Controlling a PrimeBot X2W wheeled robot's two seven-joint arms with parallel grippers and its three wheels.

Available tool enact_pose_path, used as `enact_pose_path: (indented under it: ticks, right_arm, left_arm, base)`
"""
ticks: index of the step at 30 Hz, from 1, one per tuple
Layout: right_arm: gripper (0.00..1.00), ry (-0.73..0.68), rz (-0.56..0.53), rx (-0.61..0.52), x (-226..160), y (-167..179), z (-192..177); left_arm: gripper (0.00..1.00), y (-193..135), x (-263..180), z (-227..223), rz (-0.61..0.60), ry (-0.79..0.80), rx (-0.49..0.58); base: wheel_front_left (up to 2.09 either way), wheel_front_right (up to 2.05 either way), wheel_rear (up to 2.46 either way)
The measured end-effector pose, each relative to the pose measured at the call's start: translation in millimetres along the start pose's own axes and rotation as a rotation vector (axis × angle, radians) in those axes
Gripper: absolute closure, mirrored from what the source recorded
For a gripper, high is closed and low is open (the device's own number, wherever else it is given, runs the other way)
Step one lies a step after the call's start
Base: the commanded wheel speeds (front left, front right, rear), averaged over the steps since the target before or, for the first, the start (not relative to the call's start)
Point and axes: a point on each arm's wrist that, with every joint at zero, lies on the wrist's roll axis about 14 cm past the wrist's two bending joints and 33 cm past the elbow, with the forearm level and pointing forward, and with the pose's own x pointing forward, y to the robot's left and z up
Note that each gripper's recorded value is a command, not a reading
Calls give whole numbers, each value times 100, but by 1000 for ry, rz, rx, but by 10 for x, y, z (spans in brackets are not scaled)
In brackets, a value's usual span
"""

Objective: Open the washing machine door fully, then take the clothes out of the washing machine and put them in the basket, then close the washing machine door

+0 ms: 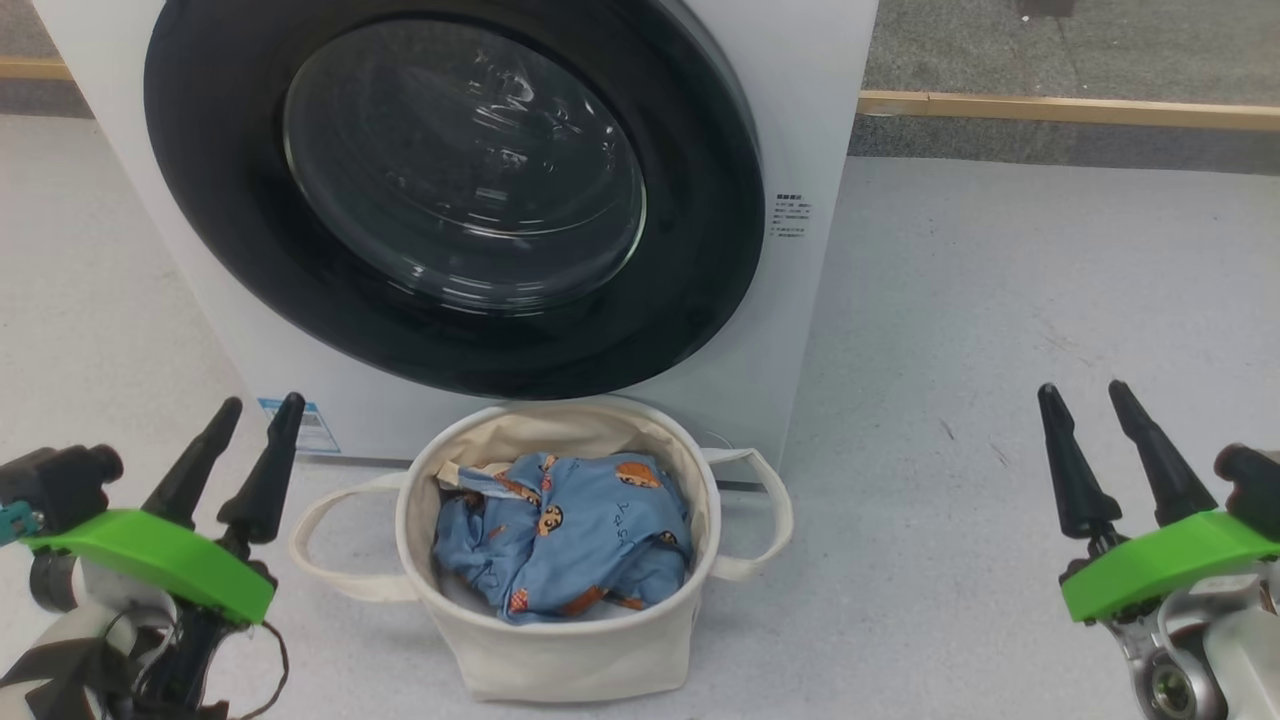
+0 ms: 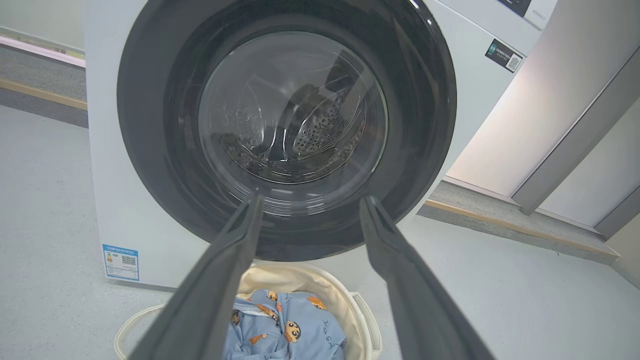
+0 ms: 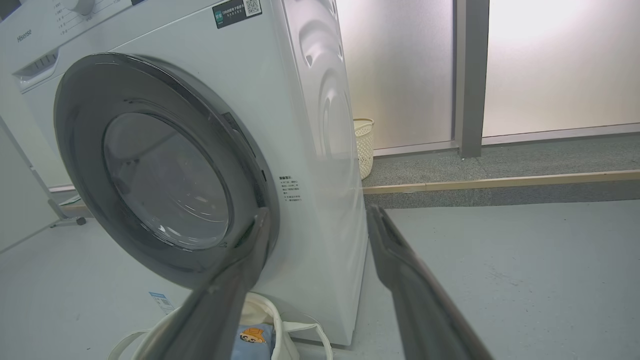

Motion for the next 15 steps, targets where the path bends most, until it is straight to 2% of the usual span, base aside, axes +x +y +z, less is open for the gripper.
enact_pose_path:
  ticks: [15]
  right_arm:
    - [0,13,3,12,8,50,-43]
  left_arm:
    - [0,23,-7,-48,7,16,-7]
  base:
    - [0,0,0]
